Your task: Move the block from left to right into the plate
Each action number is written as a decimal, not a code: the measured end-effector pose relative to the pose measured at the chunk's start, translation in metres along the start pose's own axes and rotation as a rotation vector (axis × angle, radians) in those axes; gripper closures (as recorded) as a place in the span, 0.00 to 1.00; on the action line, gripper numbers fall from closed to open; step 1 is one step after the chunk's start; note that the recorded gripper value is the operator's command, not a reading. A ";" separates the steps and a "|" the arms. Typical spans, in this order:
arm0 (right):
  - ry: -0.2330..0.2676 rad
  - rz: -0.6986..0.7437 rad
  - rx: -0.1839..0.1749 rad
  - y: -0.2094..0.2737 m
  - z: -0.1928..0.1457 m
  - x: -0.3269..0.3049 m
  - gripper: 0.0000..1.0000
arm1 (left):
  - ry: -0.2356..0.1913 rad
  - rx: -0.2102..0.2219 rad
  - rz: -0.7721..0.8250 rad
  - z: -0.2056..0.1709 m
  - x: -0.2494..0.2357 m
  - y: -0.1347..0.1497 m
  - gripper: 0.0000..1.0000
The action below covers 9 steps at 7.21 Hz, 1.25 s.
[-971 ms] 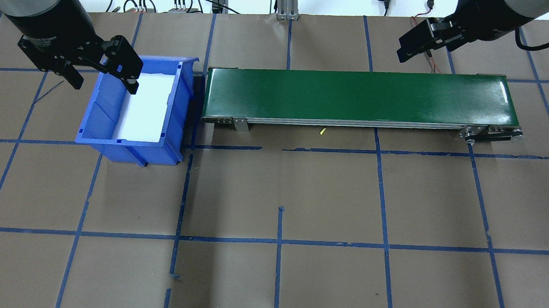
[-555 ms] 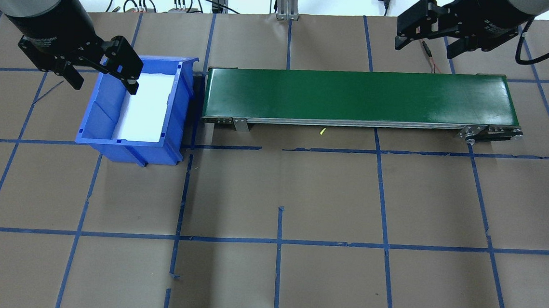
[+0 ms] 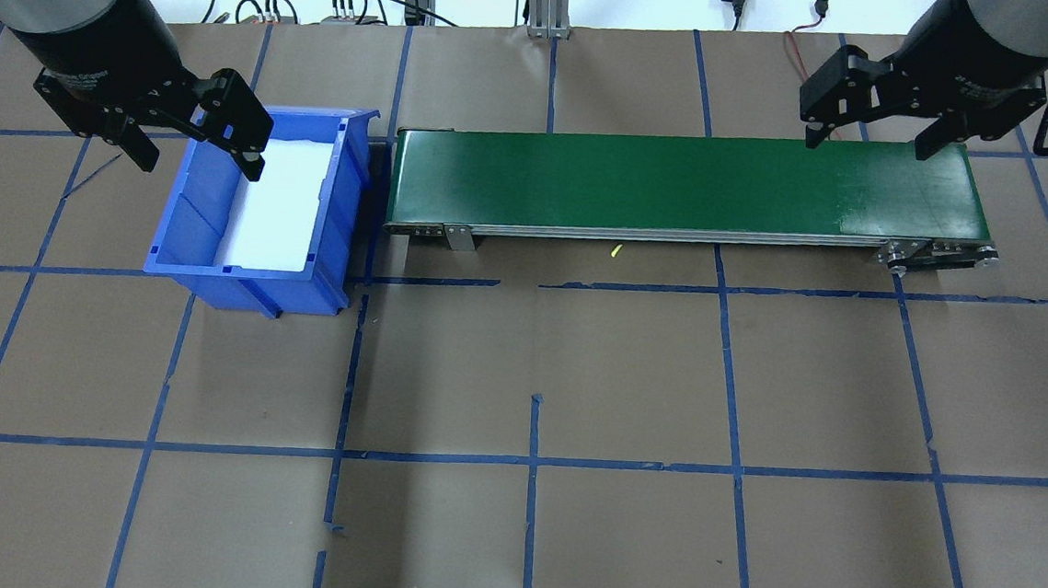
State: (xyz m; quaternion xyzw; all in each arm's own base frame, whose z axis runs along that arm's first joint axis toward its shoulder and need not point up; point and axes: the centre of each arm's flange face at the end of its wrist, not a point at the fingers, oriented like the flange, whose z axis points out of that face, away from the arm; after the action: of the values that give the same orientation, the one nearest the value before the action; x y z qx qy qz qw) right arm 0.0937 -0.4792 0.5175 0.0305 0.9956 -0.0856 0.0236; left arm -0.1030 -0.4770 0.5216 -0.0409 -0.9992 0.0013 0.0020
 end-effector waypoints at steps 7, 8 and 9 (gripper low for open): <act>0.027 0.019 0.006 -0.018 0.003 -0.073 0.00 | 0.000 -0.003 0.000 0.001 0.000 0.001 0.00; 0.025 0.016 0.008 -0.026 0.008 -0.075 0.00 | 0.000 -0.003 0.001 0.001 0.001 0.001 0.00; 0.026 0.016 0.009 -0.028 0.016 -0.075 0.00 | 0.000 -0.003 0.001 0.001 0.001 0.001 0.00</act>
State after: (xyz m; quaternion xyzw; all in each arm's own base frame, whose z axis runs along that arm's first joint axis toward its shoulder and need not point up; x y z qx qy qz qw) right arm 0.1677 -0.5138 0.5109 0.0398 0.9952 -0.0892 0.0113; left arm -0.1037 -0.4760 0.5202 -0.0416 -0.9991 -0.0001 0.0021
